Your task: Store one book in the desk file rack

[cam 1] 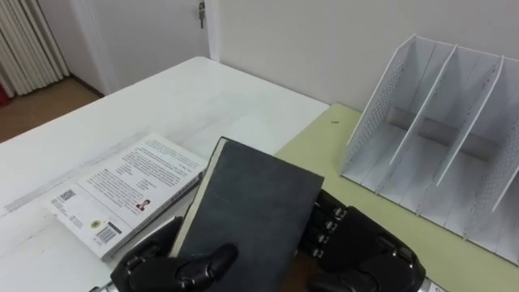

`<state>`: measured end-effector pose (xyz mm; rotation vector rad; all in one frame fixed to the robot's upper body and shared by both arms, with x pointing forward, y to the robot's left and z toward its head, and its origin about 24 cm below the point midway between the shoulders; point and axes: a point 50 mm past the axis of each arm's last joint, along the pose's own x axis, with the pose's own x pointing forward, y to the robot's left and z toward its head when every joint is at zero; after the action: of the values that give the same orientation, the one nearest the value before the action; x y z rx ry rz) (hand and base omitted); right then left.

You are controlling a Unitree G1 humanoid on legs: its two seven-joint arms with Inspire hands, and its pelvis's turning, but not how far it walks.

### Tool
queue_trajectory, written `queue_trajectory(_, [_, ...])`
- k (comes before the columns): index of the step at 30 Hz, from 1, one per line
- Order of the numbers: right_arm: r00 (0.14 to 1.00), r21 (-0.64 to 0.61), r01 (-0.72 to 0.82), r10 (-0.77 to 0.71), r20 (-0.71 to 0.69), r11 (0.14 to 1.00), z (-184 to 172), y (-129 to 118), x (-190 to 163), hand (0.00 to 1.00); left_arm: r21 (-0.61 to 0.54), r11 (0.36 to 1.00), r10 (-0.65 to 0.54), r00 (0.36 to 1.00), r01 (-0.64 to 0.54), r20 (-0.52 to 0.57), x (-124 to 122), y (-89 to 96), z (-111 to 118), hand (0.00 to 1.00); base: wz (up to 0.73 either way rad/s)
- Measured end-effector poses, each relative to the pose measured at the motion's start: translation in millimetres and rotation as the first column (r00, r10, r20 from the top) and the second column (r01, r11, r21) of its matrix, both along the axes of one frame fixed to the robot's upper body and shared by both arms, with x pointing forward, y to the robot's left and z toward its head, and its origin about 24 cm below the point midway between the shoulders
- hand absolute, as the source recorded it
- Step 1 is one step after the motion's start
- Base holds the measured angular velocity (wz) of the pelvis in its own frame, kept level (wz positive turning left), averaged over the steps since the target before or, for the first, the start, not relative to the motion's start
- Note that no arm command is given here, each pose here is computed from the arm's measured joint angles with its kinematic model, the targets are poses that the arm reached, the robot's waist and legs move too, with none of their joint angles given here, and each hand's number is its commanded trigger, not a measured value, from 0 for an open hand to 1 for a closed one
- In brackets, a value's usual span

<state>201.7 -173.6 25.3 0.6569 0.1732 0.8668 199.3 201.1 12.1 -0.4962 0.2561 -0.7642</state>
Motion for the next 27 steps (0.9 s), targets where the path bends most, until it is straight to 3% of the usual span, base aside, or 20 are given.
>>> queue_trajectory(3, [1.0, -0.001, 0.0, 0.0, -0.001, 1.0, 0.0, -0.2, -0.1, 0.0, 0.01, 1.0, -0.013, 1.0, 0.013, -0.004, -0.5, 2.3, 0.6, 1.0, -0.03])
queue_trajectory(4, [1.0, 0.0, -0.001, 0.001, -0.002, 1.0, 0.0, -0.4, -0.1, 0.6, 0.018, 1.0, -0.017, 1.0, 0.017, -0.006, -0.7, 4.0, 0.9, 1.0, -0.05])
queue_trajectory(5, [1.0, 0.001, -0.001, 0.001, -0.003, 1.0, 0.1, -0.8, -0.1, 1.0, 0.022, 1.0, -0.019, 1.0, 0.019, -0.007, -0.8, 4.7, 0.9, 1.0, 0.0])
queue_trajectory(14, [1.0, -0.014, 0.0, 0.0, -0.018, 1.0, 2.1, -8.2, 0.5, 1.0, 0.069, 0.995, -0.074, 0.997, 0.075, -0.012, -3.0, 13.8, 3.7, 1.0, 0.0])
queue_trajectory(19, [1.0, -0.018, -0.01, 0.01, -0.023, 1.0, 2.5, -7.0, 1.1, 1.0, 0.063, 0.986, -0.157, 0.988, 0.157, -0.013, -7.3, 6.9, 2.8, 1.0, 0.0])
queue_trajectory(27, [1.0, -0.022, -0.013, 0.013, -0.016, 1.0, 4.7, -6.6, 1.2, 1.0, 0.059, 0.982, -0.177, 0.984, 0.178, -0.011, -8.3, 3.2, 2.8, 1.0, 0.0])
